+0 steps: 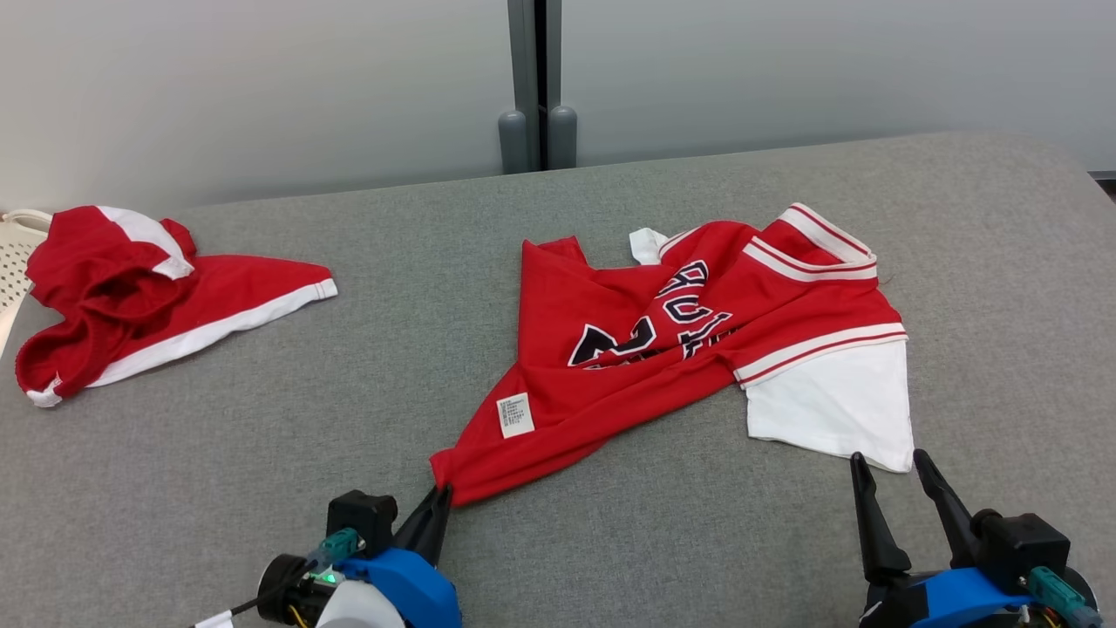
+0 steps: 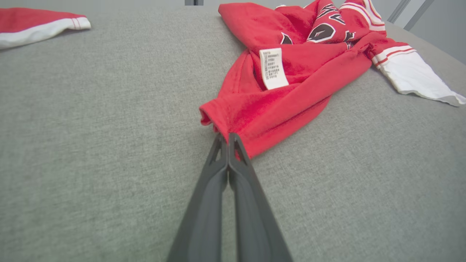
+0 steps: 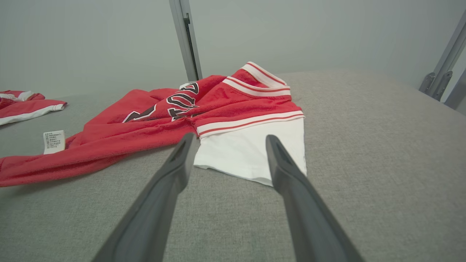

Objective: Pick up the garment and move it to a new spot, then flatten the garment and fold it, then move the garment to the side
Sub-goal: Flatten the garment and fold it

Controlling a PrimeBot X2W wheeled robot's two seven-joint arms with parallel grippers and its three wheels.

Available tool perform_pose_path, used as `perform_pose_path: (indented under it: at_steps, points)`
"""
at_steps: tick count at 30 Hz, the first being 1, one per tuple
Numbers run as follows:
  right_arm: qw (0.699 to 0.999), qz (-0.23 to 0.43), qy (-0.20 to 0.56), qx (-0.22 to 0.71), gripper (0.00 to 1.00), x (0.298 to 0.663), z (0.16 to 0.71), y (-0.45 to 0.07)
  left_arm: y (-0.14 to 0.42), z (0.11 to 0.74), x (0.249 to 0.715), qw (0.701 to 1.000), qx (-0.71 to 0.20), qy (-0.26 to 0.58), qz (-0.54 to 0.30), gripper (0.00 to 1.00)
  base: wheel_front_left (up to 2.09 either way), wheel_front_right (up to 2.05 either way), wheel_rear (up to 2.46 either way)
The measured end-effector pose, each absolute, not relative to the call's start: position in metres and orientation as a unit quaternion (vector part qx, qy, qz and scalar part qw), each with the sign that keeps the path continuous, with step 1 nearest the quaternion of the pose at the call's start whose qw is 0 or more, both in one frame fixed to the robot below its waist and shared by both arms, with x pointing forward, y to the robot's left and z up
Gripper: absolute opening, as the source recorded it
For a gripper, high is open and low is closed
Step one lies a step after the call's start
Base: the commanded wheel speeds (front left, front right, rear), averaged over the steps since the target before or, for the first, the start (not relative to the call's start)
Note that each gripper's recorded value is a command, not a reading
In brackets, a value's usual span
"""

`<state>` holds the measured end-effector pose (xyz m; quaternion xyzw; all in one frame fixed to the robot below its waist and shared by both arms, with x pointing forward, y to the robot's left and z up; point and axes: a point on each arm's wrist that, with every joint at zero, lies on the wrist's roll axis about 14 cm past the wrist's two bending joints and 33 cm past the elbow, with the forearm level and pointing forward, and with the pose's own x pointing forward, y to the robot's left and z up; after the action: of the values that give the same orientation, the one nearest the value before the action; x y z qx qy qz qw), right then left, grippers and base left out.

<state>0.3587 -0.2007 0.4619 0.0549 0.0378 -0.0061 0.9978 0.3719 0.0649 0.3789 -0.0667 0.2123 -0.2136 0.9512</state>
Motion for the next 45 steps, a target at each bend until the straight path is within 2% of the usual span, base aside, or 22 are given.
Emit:
perform_pose_path:
  at_steps: [3, 5, 6, 7, 14, 19, 27, 33, 39, 41, 44, 45]
  points:
    - [0.998, -0.003, 0.040, 0.055, 1.00, 0.360, 0.460, -0.199, 0.067, 0.372, 0.360, 0.950, -0.072, 0.220, -0.208, 0.00, 0.00, 0.00, 0.00]
    - [0.998, -0.001, 0.040, 0.055, 1.00, 0.360, 0.460, -0.198, 0.067, 0.369, 0.354, 0.950, -0.074, 0.225, -0.203, 0.36, 0.00, 0.00, 0.00]
    - [0.998, 0.000, 0.040, 0.055, 1.00, 0.361, 0.460, -0.197, 0.068, 0.367, 0.351, 0.950, -0.075, 0.228, -0.202, 0.85, 0.00, 0.00, 0.00]
    - [0.998, 0.000, 0.041, 0.055, 1.00, 0.361, 0.459, -0.197, 0.069, 0.366, 0.349, 0.950, -0.077, 0.229, -0.199, 1.00, 0.00, 0.00, 0.00]
    - [0.997, -0.004, 0.045, 0.056, 1.00, 0.359, 0.457, -0.199, 0.073, 0.387, 0.363, 0.961, -0.077, 0.189, -0.189, 1.00, 0.00, 0.00, 0.00]
    - [0.997, -0.017, 0.051, 0.056, 1.00, 0.355, 0.452, -0.207, 0.057, 0.403, 0.376, 0.959, -0.078, 0.165, -0.218, 1.00, 0.00, 0.00, 0.00]
    - [0.996, -0.042, 0.063, 0.054, 1.00, 0.348, 0.445, -0.222, 0.032, 0.394, 0.402, 0.941, -0.060, 0.212, -0.256, 1.00, 0.00, 0.00, 0.00]
    - [0.994, -0.063, 0.071, 0.052, 1.00, 0.342, 0.440, -0.235, 0.022, 0.374, 0.404, 0.923, -0.061, 0.269, -0.268, 1.00, 0.00, 0.00, 0.00]
    - [0.994, -0.071, 0.072, 0.051, 1.00, 0.342, 0.438, -0.240, 0.013, 0.371, 0.405, 0.914, -0.080, 0.288, -0.275, 1.00, 0.00, 0.00, 0.00]
    - [0.993, -0.072, 0.073, 0.051, 1.00, 0.342, 0.438, -0.241, 0.007, 0.374, 0.403, 0.911, -0.091, 0.287, -0.281, 0.46, 0.00, 0.00, 0.00]
    - [0.993, -0.073, 0.072, 0.051, 1.00, 0.342, 0.438, -0.241, 0.004, 0.378, 0.402, 0.910, -0.100, 0.283, -0.287, 0.04, 0.00, 0.00, 0.00]
    - [0.994, -0.072, 0.071, 0.052, 1.00, 0.342, 0.438, -0.241, 0.004, 0.380, 0.402, 0.910, -0.101, 0.280, -0.289, 0.00, 0.00, 0.00, 0.00]
